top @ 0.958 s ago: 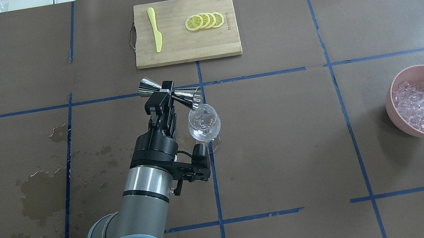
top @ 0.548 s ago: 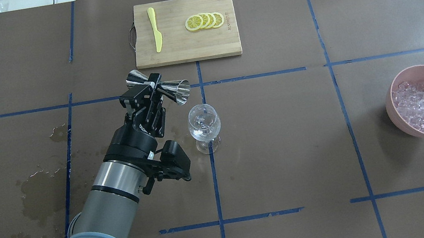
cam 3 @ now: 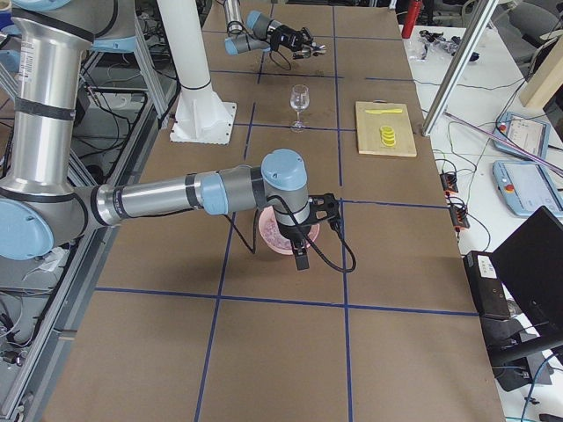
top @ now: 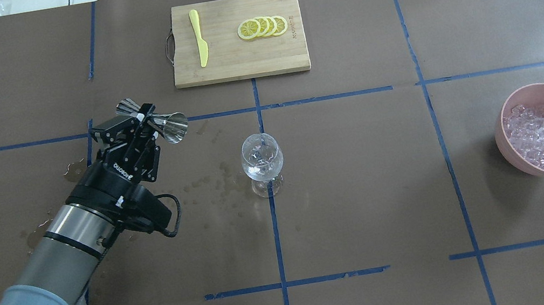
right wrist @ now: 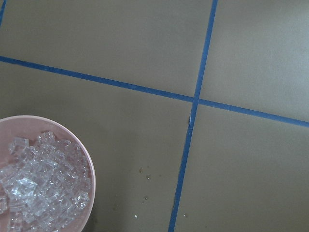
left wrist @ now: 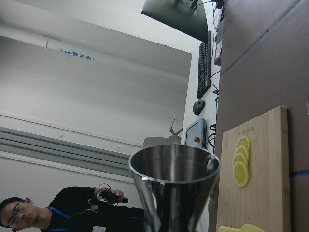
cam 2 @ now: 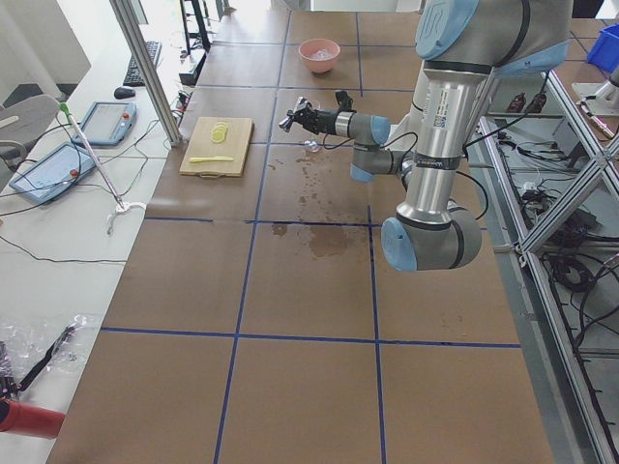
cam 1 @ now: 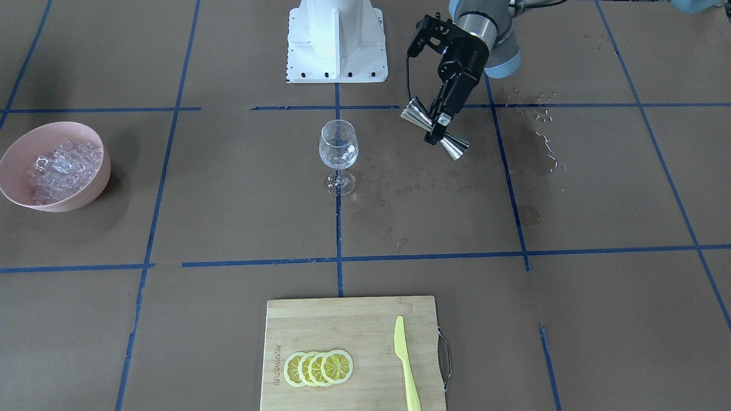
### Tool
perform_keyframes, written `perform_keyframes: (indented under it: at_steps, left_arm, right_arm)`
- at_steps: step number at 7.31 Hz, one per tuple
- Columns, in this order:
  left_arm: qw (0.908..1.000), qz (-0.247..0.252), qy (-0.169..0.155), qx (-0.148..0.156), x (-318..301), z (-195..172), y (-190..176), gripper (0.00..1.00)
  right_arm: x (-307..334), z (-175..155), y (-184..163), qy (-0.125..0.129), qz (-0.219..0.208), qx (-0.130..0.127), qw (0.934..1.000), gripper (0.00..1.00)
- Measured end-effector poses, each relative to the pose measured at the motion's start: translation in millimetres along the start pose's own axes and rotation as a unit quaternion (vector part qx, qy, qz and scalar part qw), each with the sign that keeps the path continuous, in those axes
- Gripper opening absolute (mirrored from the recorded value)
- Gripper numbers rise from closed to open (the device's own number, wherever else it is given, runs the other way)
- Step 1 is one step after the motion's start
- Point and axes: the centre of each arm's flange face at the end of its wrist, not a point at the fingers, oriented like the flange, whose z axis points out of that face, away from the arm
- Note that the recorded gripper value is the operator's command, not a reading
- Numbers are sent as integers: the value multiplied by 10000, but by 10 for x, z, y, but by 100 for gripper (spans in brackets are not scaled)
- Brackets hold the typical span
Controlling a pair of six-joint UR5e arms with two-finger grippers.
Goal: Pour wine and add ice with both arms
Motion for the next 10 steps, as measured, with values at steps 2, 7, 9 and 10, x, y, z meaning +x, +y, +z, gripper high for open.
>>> perform_keyframes:
  at_steps: [2,7,9,10]
  left_arm:
    - [9952,-709,574,355,-141,-311,827,0]
    - [9138,-3915,1077,-36,-29,-1093,1995,0]
    - [8139,-5703,1061,-329,200,-1215,2369,0]
    - [7898,-6034,1004,-457,283,-1244,2497,0]
  right_arm:
    - [0,-2,-1,0,-4,4,10000,100]
    - [-15,-18,-14,1,-23,24,10000,100]
    - [-18,-22,-23,1,-33,33,10000,100]
    - [-20,-24,-27,1,-35,35,10000,100]
